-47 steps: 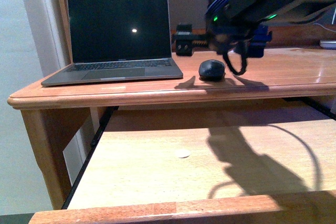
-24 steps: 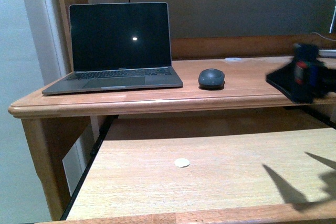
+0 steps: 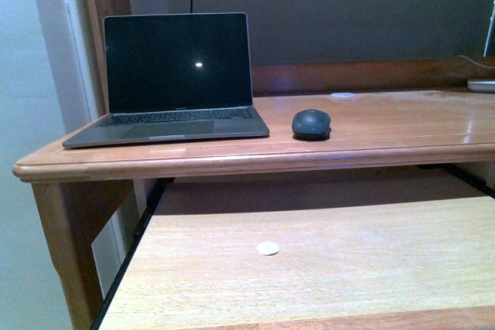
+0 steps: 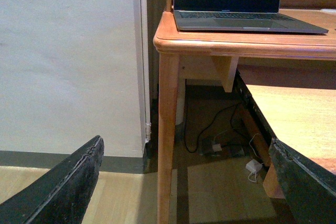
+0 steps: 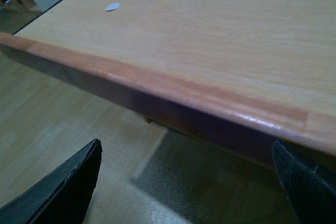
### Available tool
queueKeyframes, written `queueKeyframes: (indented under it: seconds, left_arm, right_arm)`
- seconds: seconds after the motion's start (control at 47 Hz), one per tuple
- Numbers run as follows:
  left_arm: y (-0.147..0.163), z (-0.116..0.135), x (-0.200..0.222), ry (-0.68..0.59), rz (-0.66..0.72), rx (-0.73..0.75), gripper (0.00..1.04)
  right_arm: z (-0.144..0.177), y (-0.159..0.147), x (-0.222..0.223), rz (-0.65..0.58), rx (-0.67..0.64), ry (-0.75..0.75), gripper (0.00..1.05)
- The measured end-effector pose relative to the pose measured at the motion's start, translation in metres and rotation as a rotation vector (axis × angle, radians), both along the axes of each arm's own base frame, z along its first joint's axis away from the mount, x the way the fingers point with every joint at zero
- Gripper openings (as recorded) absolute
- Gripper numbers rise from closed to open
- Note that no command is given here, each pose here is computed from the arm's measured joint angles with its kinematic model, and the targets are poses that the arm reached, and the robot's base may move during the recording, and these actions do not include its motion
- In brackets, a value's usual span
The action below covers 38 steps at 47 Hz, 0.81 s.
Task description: Place mouse
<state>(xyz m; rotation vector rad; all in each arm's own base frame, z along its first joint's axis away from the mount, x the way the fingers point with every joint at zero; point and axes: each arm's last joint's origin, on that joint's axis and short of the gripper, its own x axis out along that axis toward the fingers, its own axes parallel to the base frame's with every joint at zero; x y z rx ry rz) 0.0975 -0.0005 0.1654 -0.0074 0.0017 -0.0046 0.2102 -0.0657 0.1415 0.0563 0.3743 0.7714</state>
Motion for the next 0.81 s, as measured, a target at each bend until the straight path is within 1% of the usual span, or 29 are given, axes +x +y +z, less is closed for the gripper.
queueKeyframes:
  seconds: [0.043, 0.106, 0.191, 0.255, 0.319, 0.553, 0.596, 0.723, 0.809]
  left_arm:
    - [0.0, 0.0, 0.0, 0.0, 0.0, 0.0, 0.97]
    - [0.0, 0.0, 0.0, 0.0, 0.0, 0.0, 0.97]
    - [0.0, 0.0, 0.0, 0.0, 0.0, 0.0, 0.97]
    - [0.0, 0.0, 0.0, 0.0, 0.0, 0.0, 0.97]
    - [0.0, 0.0, 0.0, 0.0, 0.0, 0.0, 0.97]
    - [0.0, 0.0, 0.0, 0.0, 0.0, 0.0, 0.97]
    - [0.0, 0.0, 0.0, 0.0, 0.0, 0.0, 0.97]
    - [0.0, 0.0, 0.0, 0.0, 0.0, 0.0, 0.97]
    - [0.0, 0.0, 0.0, 0.0, 0.0, 0.0, 0.97]
  right_arm:
    - [-0.004, -0.001, -0.003, 0.027, -0.002, 0.022, 0.97]
    - [-0.012, -0.002, -0.004, 0.046, -0.039, 0.045, 0.97]
    - [-0.016, 0.0, 0.0, 0.046, -0.111, -0.02, 0.97]
    - [-0.015, 0.009, 0.006, 0.052, -0.139, -0.079, 0.97]
    - [-0.018, 0.021, 0.012, 0.032, -0.15, -0.102, 0.97]
    - [-0.016, 0.068, 0.06, -0.162, -0.176, -0.165, 0.97]
    - [-0.015, 0.08, 0.073, -0.216, -0.183, -0.174, 0.97]
    - [-0.011, 0.114, 0.108, -0.381, -0.181, -0.159, 0.97]
    - [-0.01, 0.127, 0.12, -0.449, -0.178, -0.147, 0.97]
